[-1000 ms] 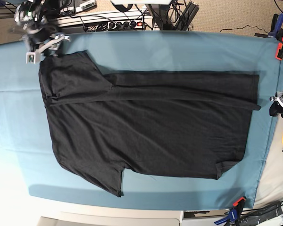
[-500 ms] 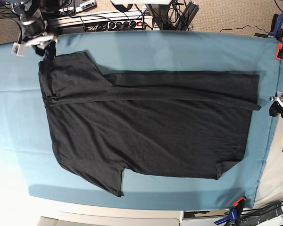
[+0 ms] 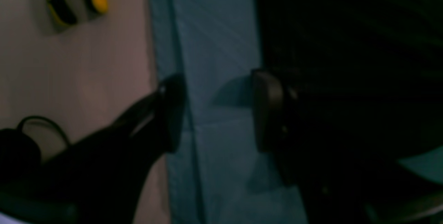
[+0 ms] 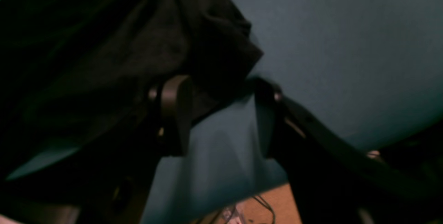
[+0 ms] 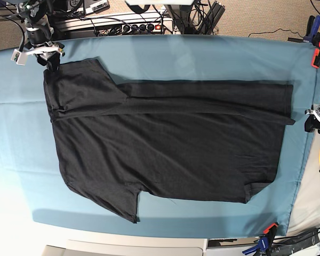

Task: Fold the T-shirt properly
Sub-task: 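Move the right gripper to the shirt's folded sleeve edge and grasp it, then drag the grasped sleeve edge with the right gripper toward the shirt's center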

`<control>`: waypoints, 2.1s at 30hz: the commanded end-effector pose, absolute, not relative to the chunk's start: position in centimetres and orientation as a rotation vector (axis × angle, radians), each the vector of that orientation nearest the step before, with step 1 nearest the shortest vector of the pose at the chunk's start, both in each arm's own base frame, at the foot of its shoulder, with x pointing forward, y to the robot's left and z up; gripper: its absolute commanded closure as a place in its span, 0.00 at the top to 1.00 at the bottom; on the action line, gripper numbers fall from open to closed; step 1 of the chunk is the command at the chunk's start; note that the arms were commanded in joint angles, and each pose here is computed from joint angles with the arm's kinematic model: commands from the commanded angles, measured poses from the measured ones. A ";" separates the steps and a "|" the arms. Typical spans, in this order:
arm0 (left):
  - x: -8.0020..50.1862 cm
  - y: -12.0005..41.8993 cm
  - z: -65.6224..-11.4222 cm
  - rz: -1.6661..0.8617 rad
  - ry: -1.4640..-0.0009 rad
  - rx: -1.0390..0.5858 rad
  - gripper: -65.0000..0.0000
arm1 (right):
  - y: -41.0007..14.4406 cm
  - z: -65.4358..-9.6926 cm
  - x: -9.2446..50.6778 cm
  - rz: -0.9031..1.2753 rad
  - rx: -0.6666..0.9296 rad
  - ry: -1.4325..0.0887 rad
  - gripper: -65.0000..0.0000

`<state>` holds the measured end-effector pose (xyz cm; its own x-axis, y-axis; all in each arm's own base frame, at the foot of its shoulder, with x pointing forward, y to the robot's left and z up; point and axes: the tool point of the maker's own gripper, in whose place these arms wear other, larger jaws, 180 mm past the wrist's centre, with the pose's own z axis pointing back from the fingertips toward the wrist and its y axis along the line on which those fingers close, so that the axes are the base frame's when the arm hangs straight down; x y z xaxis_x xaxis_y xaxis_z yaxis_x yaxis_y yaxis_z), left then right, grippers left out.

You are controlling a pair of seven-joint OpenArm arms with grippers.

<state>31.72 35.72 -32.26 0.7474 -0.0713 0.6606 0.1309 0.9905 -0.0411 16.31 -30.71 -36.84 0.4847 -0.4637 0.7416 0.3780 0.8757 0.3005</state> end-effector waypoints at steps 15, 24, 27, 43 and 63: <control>32.8 36.6 -30.1 -0.121 -0.775 -0.062 0.50 | -29.8 -40.5 16.8 -0.627 0.305 -0.886 0.45; 32.7 36.8 -30.1 -0.126 -0.771 -0.048 0.50 | -29.3 -40.8 15.8 -0.632 0.331 -0.859 0.45; 32.7 36.8 -30.1 -0.125 -0.770 -0.049 0.50 | -29.2 -40.9 15.5 -0.631 0.336 -0.851 0.45; 32.7 36.8 -30.1 -0.125 -0.772 -0.049 0.50 | -26.9 -38.5 17.2 -0.481 0.460 -0.966 0.00; 32.8 36.8 -30.0 -0.126 -0.777 -0.044 0.50 | -18.4 -35.3 26.1 -0.278 0.721 -1.042 0.00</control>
<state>31.69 35.94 -32.31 0.7487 -0.0810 0.6579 0.1301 0.9912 -0.0260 25.43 -17.97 -36.67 0.5372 -0.5297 0.6563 -0.0896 0.7379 0.6689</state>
